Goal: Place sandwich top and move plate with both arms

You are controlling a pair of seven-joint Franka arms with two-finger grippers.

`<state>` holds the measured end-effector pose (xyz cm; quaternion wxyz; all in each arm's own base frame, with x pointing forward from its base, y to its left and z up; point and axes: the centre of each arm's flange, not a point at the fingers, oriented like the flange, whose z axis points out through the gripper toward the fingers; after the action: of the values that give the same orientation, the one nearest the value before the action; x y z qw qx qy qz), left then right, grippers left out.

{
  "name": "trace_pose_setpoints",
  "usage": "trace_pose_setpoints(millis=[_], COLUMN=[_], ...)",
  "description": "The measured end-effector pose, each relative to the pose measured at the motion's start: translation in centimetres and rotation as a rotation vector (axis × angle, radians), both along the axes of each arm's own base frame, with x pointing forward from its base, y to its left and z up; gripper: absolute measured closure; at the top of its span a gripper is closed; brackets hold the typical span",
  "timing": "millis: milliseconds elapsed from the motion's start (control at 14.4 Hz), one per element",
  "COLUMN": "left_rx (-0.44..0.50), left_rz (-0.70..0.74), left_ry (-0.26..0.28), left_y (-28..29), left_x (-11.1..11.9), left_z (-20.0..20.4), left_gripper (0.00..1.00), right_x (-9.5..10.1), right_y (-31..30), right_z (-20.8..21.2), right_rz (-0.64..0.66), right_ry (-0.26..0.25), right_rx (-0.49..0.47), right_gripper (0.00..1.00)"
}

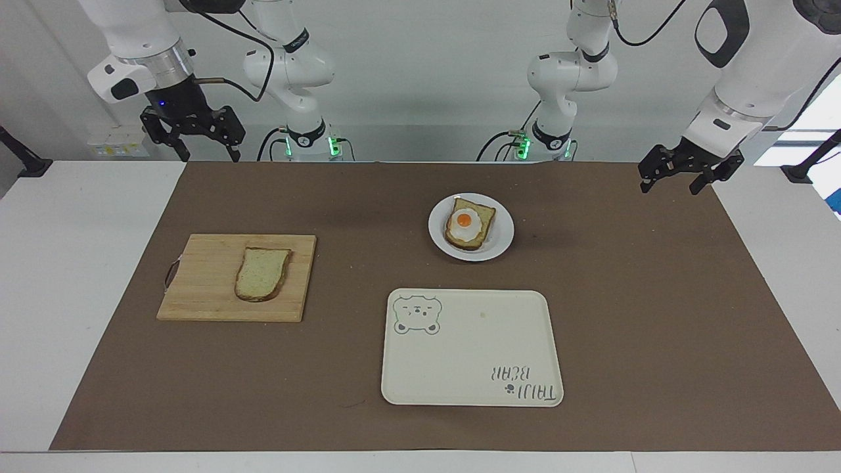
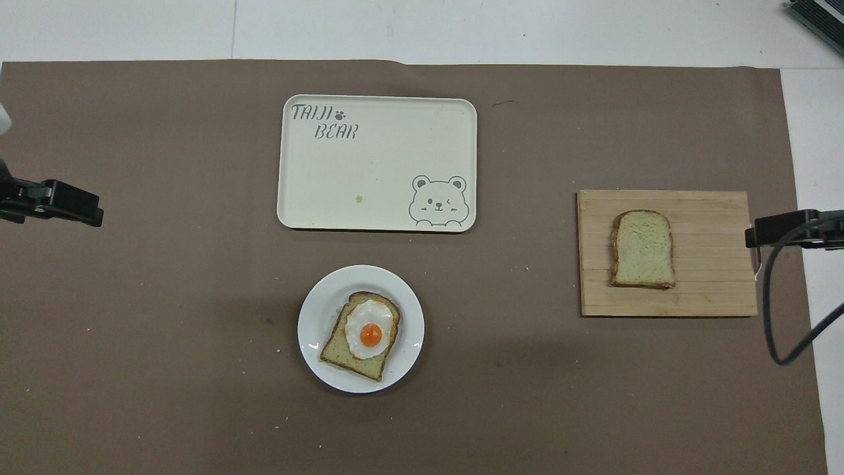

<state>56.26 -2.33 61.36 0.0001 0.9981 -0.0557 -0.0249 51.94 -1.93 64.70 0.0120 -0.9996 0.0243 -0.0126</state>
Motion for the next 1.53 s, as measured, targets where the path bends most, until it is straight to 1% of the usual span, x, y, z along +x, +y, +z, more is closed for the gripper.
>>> trace_pose_setpoints(millis=[1041, 1319, 1527], left_rx=[0.000, 0.000, 0.000], left_rz=[0.000, 0.000, 0.000], left_ry=[0.000, 0.000, 0.000], left_y=[0.0, 0.0, 0.0], left_x=[0.0, 0.0, 0.0], left_z=[0.0, 0.0, 0.0], left_gripper=[0.00, 0.00, 0.00], right_x=[0.0, 0.2, 0.6], right_y=[-1.0, -1.1, -1.1], right_z=[-0.1, 0.0, 0.1], right_rz=[-0.017, -0.018, -0.019], right_ry=[0.001, -0.019, -0.044], right_rx=[-0.001, -0.014, -0.016], right_gripper=[0.00, 0.00, 0.00])
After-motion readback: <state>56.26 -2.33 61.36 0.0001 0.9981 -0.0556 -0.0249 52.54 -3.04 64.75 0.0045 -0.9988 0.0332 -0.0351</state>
